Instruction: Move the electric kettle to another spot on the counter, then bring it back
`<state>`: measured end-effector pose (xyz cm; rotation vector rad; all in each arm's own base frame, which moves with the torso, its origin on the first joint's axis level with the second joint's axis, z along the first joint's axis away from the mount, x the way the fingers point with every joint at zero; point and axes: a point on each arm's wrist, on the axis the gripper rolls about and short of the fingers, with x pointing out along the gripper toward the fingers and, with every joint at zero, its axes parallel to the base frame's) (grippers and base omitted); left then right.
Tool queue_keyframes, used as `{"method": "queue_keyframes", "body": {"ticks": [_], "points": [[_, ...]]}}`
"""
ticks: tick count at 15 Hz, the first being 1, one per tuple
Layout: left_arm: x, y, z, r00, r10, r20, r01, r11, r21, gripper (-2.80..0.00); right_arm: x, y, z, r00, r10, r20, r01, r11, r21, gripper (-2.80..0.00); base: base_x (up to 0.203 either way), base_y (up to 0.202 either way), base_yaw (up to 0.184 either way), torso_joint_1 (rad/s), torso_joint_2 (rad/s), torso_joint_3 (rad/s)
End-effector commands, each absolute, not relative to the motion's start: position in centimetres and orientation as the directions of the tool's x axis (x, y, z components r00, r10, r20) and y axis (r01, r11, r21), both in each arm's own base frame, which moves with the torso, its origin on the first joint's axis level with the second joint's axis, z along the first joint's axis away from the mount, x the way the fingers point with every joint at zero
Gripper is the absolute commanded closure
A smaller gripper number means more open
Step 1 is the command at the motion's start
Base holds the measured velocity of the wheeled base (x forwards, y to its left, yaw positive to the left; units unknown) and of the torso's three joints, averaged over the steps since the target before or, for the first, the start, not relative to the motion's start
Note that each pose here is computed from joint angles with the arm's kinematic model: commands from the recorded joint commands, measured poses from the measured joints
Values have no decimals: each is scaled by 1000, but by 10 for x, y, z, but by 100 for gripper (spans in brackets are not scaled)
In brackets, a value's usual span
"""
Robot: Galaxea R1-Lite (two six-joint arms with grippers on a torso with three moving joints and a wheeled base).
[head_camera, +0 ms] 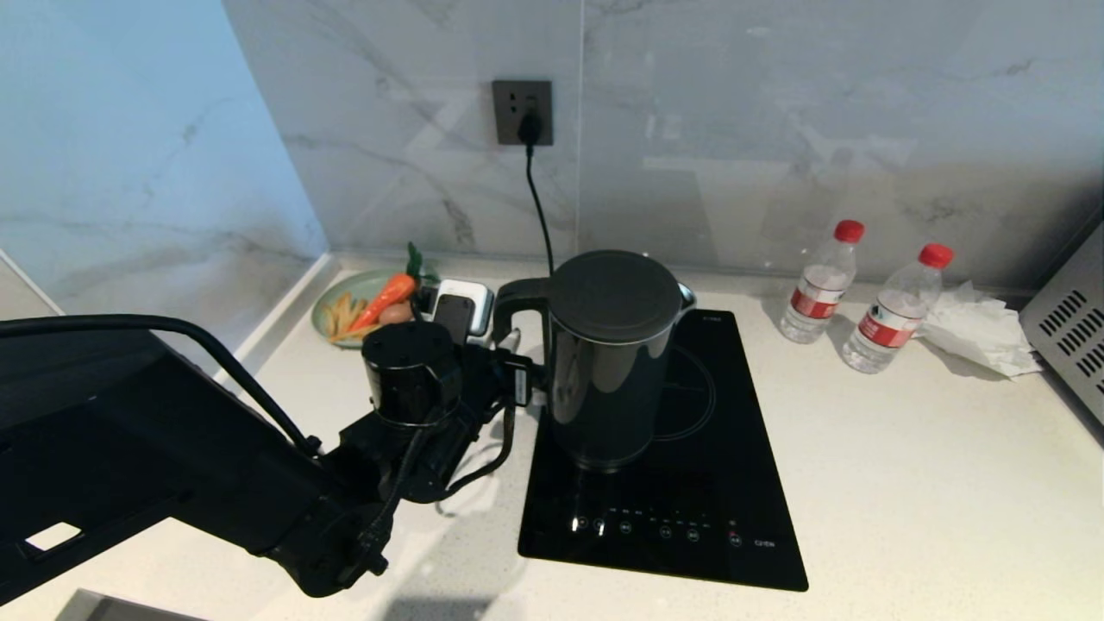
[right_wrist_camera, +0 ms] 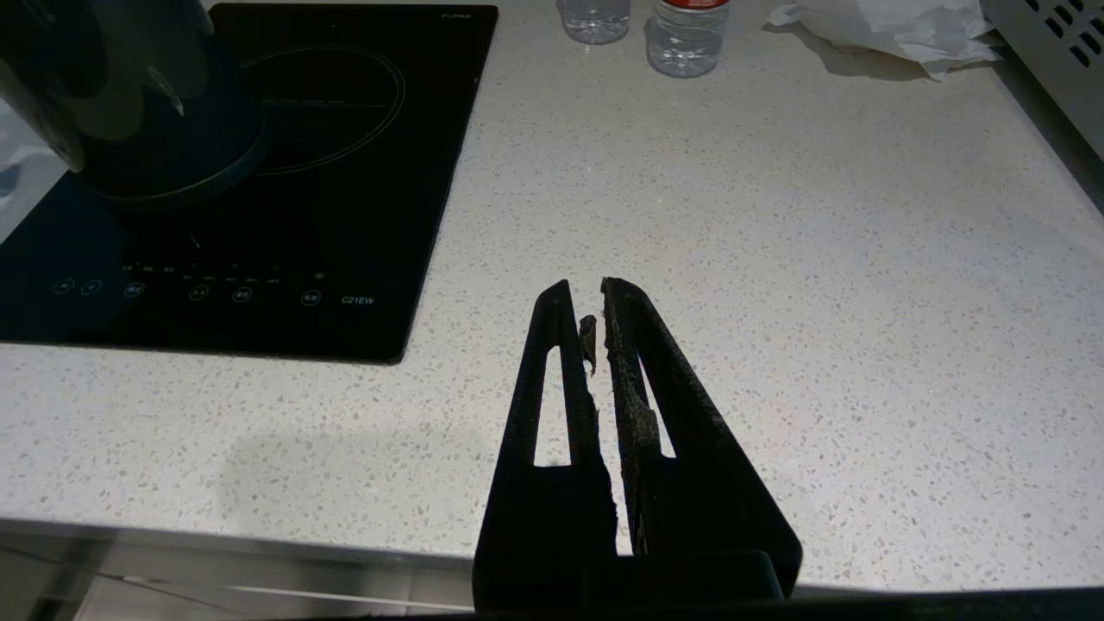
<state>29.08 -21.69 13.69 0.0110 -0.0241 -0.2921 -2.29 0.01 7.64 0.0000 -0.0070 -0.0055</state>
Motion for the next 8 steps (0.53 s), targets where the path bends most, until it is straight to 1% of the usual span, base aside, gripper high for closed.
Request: {"method": "queue_keyframes", "body": {"ticks": [1,3,8], "points": [[292,-216,137,961,-277,25,277,961,14,0,-23,0,77,1000,-6,8,6,1000,0,0,0,0,0,0,0,0],[294,-216,133,977,-211,18,211,977,22,0,-23,0,76,1000,-6,6,6,1000,0,0,0,0,0,0,0,0],[293,-211,132,992,-123,9,122,992,30,0,-23,0,77,1000,-6,8,6,1000,0,0,0,0,0,0,0,0]]}}
